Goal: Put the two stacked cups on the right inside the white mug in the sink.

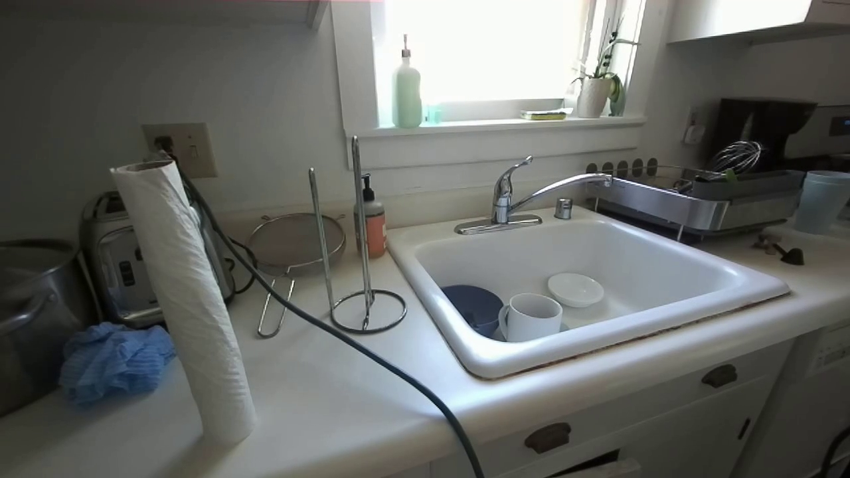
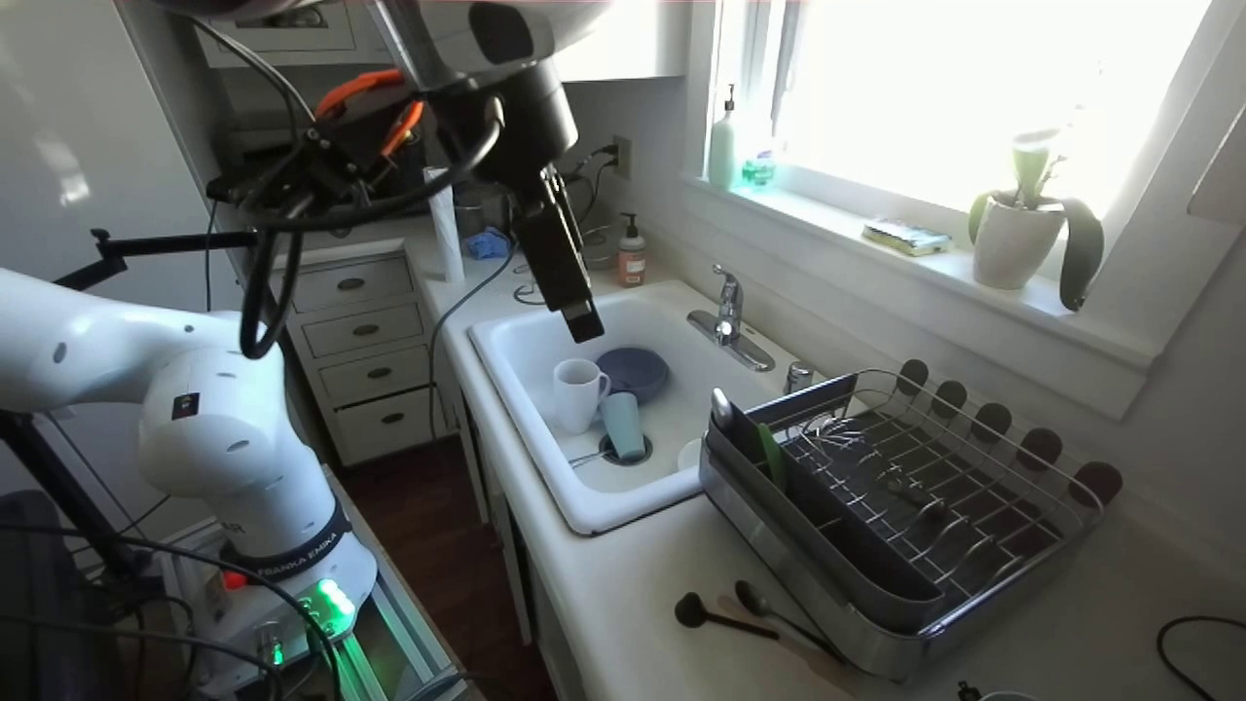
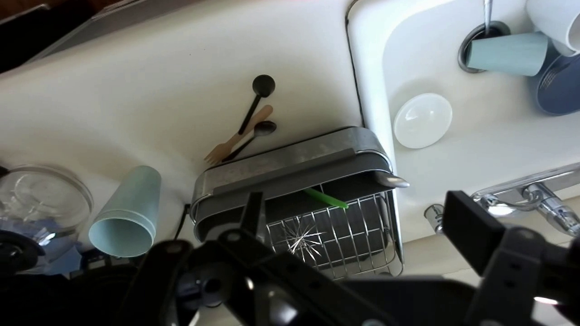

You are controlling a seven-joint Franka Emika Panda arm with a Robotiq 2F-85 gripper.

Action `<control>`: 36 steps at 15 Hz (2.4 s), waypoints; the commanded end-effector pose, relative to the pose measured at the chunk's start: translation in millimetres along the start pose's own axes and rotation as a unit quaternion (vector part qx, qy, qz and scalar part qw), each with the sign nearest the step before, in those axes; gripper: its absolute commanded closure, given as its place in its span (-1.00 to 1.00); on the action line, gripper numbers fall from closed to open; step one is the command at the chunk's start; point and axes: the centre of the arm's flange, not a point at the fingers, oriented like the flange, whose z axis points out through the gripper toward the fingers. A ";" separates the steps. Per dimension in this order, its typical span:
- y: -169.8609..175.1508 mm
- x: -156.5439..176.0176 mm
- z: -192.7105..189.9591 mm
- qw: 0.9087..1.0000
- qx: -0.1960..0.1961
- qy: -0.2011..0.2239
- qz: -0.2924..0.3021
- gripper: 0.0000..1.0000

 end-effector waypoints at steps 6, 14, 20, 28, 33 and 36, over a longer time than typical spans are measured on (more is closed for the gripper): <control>15.9 43.9 22.0 1.000 -0.027 -0.006 0.013 -1.00; 106.5 128.5 95.0 0.995 -0.090 -0.033 0.032 -1.00; 163.7 159.4 140.0 0.992 -0.093 -0.084 0.013 -1.00; 174.6 141.3 168.3 0.986 -0.119 -0.117 -0.010 -1.00; 171.7 142.6 163.2 0.987 -0.116 -0.110 -0.011 -1.00; 186.6 165.4 176.0 0.984 -0.131 -0.116 -0.031 -1.00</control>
